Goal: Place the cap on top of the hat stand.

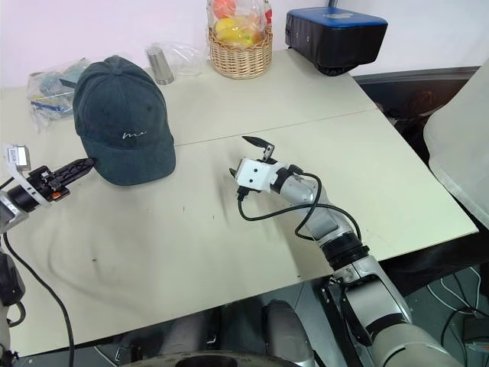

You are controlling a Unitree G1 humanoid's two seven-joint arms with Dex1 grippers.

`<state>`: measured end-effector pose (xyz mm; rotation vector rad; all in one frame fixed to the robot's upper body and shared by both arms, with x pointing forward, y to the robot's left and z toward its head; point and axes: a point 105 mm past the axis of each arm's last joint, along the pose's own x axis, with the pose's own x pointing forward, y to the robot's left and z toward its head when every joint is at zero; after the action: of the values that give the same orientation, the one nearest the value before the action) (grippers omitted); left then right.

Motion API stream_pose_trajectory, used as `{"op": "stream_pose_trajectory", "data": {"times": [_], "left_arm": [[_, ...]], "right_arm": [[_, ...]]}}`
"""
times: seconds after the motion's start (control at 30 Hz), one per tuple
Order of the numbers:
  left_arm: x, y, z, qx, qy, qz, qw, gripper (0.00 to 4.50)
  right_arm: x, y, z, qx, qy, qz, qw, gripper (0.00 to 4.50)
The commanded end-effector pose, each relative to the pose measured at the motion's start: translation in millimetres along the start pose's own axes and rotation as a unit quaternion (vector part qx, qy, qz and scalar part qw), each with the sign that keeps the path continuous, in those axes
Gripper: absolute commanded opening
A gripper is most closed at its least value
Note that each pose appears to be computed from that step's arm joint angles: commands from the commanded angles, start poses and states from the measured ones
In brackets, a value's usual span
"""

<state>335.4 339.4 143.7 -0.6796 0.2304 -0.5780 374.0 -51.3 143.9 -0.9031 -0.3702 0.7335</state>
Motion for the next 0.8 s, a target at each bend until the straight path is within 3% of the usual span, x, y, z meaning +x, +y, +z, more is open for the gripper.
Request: {"op": "stream_pose_trajectory", "data": {"times": [0.03, 0.1, 0.2, 0.4, 0.43, 0.8], "left_arm": [[-2, 3, -5, 0.018, 0.017, 0.009, 1.000, 0.04], [2, 3, -8, 0.021, 0.017, 0.004, 1.000, 0.04], [5, 0, -11, 0.021, 0.019, -0.009, 1.000, 1.09], [7, 7, -20, 0.056, 0.030, 0.009, 0.998, 4.22], [7, 8, -20, 0.058, 0.029, 0.010, 0.998, 4.46], [24, 13, -5, 0.213, -0.017, 0.070, 0.974, 4.46]], "right_arm": [[-3, -14, 12, -0.008, -0.020, -0.028, 0.999, 4.50], [-3, -14, 12, -0.009, -0.020, -0.028, 0.999, 4.50], [-2, -16, 12, -0.010, -0.020, -0.029, 0.999, 4.50], [-2, -16, 12, -0.011, -0.021, -0.030, 0.999, 4.50], [-2, -16, 12, -0.010, -0.021, -0.030, 0.999, 4.50], [2, -17, 14, -0.010, -0.024, -0.033, 0.999, 4.50]]}}
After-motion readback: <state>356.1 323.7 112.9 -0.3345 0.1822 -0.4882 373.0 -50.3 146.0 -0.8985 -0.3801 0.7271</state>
